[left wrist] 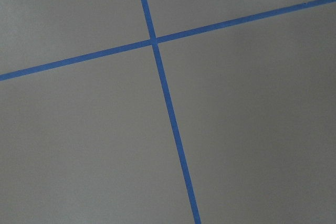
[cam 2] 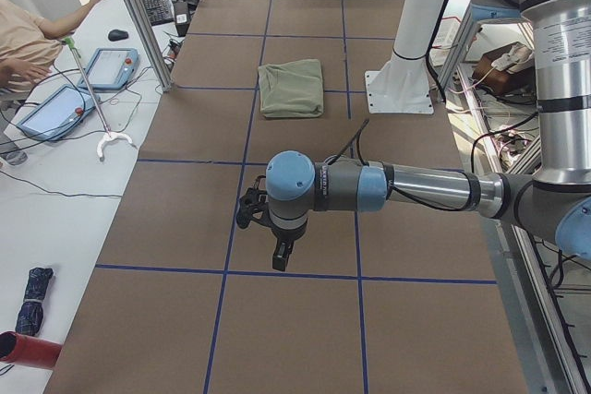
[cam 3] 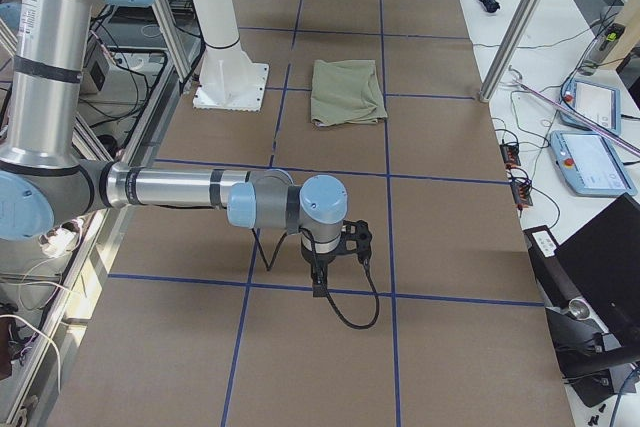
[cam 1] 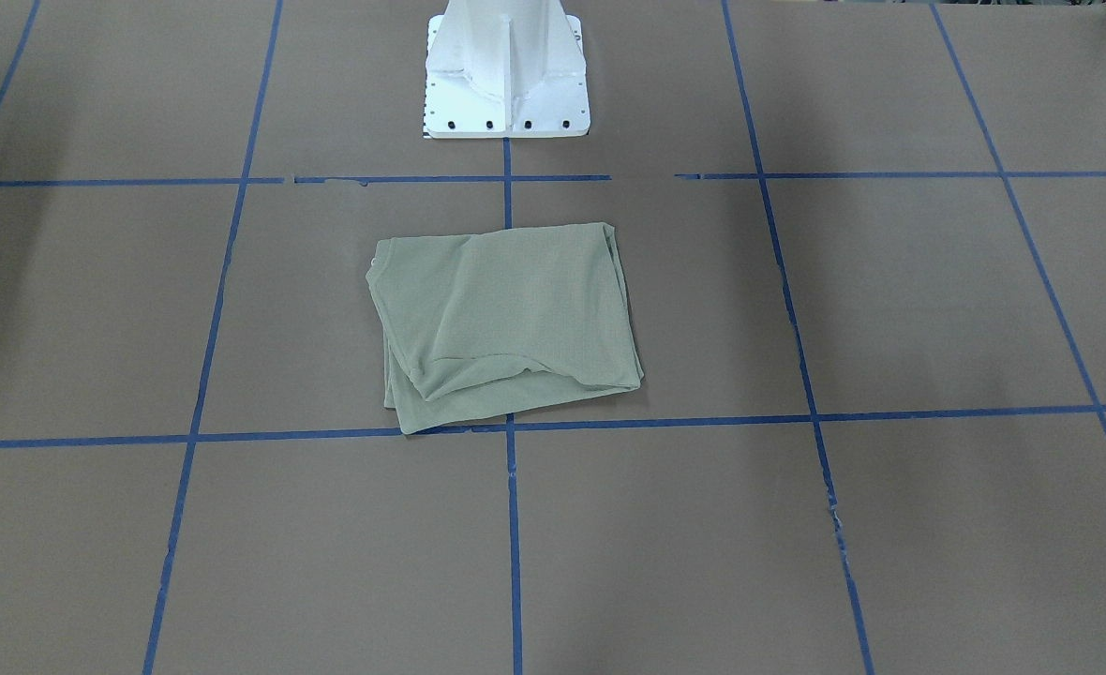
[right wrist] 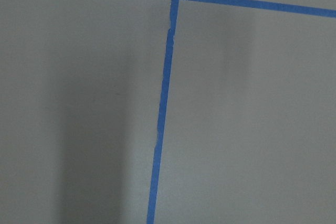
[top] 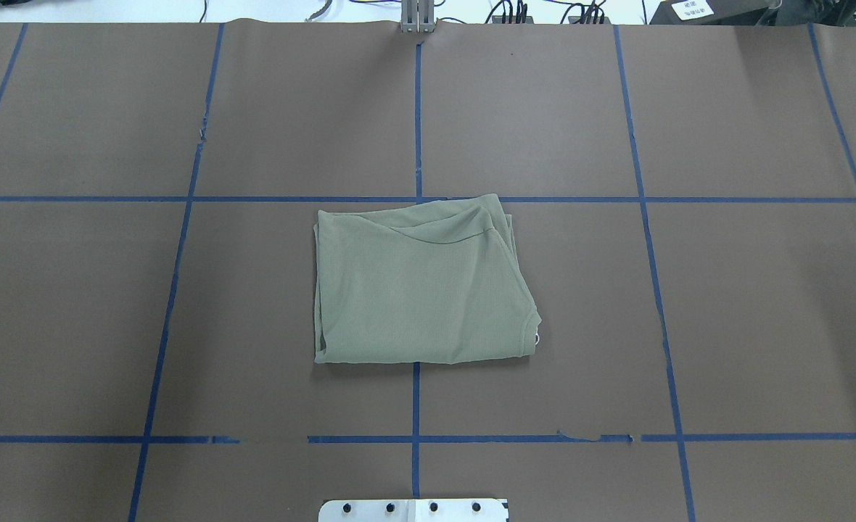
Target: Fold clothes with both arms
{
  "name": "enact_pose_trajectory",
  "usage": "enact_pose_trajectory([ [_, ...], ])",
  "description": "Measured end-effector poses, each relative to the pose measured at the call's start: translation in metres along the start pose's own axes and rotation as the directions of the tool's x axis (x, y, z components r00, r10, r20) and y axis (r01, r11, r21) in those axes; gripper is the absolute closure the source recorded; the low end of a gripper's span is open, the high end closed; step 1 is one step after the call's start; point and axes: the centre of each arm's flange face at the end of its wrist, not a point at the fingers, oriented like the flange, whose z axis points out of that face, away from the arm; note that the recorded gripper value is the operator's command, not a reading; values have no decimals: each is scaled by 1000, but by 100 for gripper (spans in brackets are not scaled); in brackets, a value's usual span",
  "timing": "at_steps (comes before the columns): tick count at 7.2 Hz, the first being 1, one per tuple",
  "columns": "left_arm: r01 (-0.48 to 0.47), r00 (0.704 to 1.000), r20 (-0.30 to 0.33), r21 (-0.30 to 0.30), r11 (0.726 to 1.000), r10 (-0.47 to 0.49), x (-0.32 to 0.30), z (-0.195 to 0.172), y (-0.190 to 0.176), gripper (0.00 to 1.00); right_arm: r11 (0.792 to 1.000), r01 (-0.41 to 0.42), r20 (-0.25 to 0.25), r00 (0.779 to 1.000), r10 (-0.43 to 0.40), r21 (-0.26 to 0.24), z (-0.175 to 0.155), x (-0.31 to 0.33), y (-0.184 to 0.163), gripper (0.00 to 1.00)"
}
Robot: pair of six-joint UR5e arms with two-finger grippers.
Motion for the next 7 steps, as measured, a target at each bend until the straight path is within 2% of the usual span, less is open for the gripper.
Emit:
enact_pose_trajectory([
  [2, 17, 1000, 0, -16, 1000, -17, -10, 11, 7, 0, 1000, -5, 2, 1000, 5, -3, 2, 1, 1, 0],
  [5, -33, 997, 69, 12, 999, 32, -13, 8, 6, 0, 1000, -9, 3, 1000, 9, -7, 3, 2, 2, 0],
  [7, -43, 996, 80, 17, 999, 42, -13, 7, 4, 0, 1000, -5, 2, 1000, 5, -2, 1, 1, 1, 0],
])
